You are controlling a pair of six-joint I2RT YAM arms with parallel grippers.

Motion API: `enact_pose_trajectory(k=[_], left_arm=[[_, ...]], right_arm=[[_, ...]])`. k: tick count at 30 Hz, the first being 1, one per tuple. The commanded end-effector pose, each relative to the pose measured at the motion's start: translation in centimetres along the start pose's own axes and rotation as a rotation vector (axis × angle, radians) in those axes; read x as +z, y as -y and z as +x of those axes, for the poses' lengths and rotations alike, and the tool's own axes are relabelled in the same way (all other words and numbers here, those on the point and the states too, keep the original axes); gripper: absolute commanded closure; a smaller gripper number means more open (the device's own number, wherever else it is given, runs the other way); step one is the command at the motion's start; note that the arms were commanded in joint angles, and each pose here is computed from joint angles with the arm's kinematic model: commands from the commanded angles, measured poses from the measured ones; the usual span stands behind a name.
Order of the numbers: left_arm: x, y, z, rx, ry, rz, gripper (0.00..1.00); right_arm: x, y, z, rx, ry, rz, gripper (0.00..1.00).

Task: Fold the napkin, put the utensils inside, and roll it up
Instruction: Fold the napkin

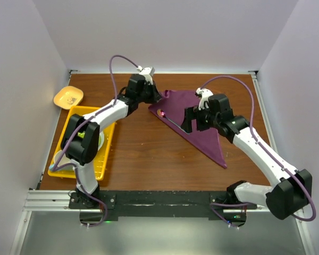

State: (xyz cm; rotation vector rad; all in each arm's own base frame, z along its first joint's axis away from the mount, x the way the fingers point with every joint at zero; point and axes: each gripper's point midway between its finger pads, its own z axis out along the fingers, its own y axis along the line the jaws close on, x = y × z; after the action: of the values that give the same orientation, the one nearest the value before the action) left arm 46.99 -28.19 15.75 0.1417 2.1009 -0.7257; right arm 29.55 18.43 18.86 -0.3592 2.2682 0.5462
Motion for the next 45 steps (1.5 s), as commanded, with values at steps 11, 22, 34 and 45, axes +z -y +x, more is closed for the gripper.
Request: enact_pose_trajectory(k=[11, 22, 34, 45], left_arm=[[-1.4, 9.2, 5.1, 0.018, -0.076, 0.135, 0.91], [-0.4, 9.5, 8.9, 0.017, -0.143, 0.121, 0.9], [0.9, 10.1, 11.3, 0.004, -0.182, 0.152, 0.89], [1.4, 10.8, 12.7, 0.009, -0.2, 0.177, 0.88]], right_arm=[[-3.9, -0.3, -0.8, 0.031, 0.07, 0.024, 0.02], [-3.8, 0.0, 0.1, 0.035, 0.055, 0.028, 0.02], [-3.0, 0.3, 1.0, 0.039, 0.028, 0.032, 0.02], [-2.5, 0.4, 1.3, 0.047, 0.014, 0.032, 0.02]])
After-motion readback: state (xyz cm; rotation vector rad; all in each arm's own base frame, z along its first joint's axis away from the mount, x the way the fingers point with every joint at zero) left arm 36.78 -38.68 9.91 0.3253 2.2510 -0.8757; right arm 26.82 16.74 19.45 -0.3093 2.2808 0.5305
